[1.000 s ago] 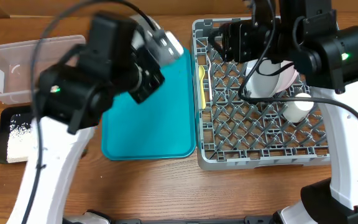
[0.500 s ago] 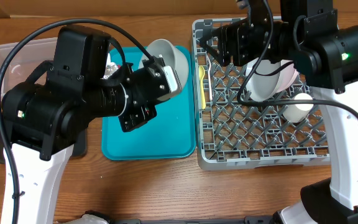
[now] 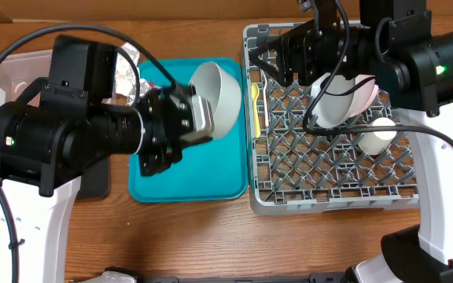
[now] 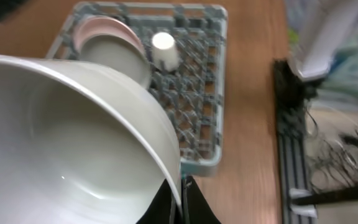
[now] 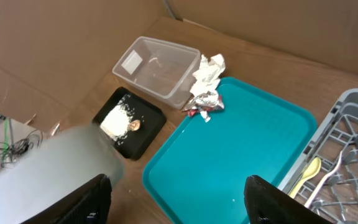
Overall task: Sort waste into correct bins and load items into the dishwasher rack
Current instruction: 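Lift the white bowl with the left gripper toward the right gripper, then grasp the white bowl rim with the right gripper, release left, then carry the white bowl with the right gripper into the rack beside the plates, then lower the white bowl into the rack and open the right gripper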
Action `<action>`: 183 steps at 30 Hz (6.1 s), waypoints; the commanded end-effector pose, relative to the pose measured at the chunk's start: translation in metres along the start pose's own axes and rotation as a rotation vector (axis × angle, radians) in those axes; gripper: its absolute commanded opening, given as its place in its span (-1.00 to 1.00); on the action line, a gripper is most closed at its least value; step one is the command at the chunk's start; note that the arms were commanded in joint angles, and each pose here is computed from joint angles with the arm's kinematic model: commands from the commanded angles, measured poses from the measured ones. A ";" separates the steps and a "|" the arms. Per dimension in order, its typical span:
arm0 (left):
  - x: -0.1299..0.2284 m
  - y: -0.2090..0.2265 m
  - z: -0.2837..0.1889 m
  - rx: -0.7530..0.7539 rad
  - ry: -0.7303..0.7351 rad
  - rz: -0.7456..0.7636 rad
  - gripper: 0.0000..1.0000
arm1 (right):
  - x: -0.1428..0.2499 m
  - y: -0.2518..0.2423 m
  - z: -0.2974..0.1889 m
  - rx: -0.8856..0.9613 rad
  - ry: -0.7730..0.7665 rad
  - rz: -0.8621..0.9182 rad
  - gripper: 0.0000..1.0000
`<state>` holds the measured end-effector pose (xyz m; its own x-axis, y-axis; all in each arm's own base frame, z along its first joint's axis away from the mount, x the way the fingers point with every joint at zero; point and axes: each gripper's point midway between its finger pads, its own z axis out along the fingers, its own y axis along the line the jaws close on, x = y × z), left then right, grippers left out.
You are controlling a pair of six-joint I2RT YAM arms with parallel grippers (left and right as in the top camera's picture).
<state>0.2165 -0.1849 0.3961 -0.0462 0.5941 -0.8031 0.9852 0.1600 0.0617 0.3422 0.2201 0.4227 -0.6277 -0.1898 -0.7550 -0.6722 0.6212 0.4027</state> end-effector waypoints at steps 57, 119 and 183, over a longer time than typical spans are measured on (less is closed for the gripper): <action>0.058 0.056 0.088 -0.221 0.599 0.084 -0.92 | 0.074 -0.049 0.087 0.159 0.365 0.111 -0.92; 0.010 0.055 -0.188 -1.286 -0.167 -0.671 1.00 | 0.090 -0.204 0.042 1.347 0.605 -0.201 -0.92; 0.044 0.080 -0.138 -1.208 0.091 -0.725 1.00 | 0.118 -0.248 0.063 1.518 0.826 -0.340 -0.92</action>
<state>0.2704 -0.0397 0.4450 -0.5370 0.1530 -0.8296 0.0148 0.9850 0.1720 0.4544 0.1127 0.1940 -0.8741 -0.4799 -0.0750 -0.2143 0.5196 -0.8271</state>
